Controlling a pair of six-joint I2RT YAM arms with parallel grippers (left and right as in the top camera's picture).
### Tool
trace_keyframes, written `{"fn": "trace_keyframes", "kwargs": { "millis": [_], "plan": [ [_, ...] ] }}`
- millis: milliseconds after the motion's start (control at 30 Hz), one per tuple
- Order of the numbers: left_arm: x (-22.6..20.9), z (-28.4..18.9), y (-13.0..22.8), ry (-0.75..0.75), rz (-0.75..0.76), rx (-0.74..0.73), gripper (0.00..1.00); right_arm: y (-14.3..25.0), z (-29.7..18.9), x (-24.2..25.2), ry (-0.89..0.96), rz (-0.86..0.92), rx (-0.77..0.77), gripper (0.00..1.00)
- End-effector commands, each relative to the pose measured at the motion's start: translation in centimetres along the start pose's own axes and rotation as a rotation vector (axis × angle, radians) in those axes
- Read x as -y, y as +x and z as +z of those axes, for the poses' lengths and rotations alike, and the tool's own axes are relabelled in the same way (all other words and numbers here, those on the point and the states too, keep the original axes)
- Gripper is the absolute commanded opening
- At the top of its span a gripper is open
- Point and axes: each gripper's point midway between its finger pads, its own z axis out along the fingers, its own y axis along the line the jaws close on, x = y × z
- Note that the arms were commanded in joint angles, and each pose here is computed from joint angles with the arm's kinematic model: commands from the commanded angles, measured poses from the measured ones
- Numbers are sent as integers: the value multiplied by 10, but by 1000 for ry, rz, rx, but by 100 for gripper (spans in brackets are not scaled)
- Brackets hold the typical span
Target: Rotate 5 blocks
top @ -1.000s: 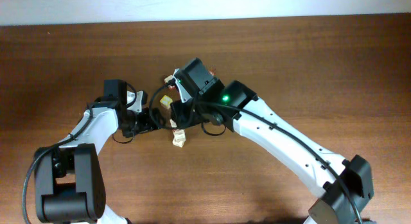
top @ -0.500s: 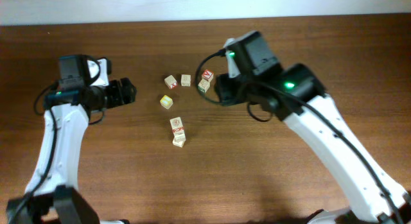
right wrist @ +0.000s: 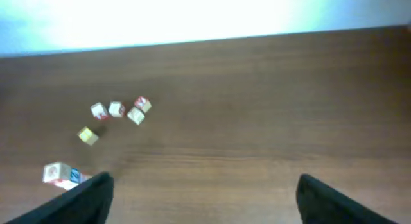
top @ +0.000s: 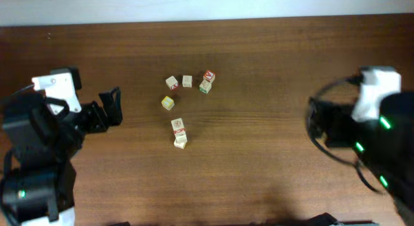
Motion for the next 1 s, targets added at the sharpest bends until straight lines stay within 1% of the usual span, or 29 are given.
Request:
{"fn": "trace_keyframes", "kwargs": {
  "millis": [0,100,200,533,600,700,767,833,900,967],
  "plan": [
    [4,-16,-3,-2,20,24,99,-4,-44,18,17,32,130,99],
    [3,-17,0,-3,16,12,99,0,-73,26,-5,51,207,99],
    [3,-17,0,-3,16,13,99,3,-87,30,-16,60,246,99],
    [3,-17,0,-3,16,13,99,7,-86,31,-11,56,228,99],
    [3,-17,0,-3,16,13,99,17,-84,35,11,53,192,99],
    [3,-17,0,-3,16,12,99,17,-85,50,98,88,222,99],
    [3,-17,0,-3,16,12,99,15,-82,54,125,61,268,99],
    [3,-17,0,-3,16,11,99,18,-71,50,106,-37,337,99],
    [3,-17,1,-3,16,10,99,31,-53,45,78,-104,399,99],
    [3,-17,1,-3,16,10,99,42,-31,44,65,-107,447,99]
  ]
}}
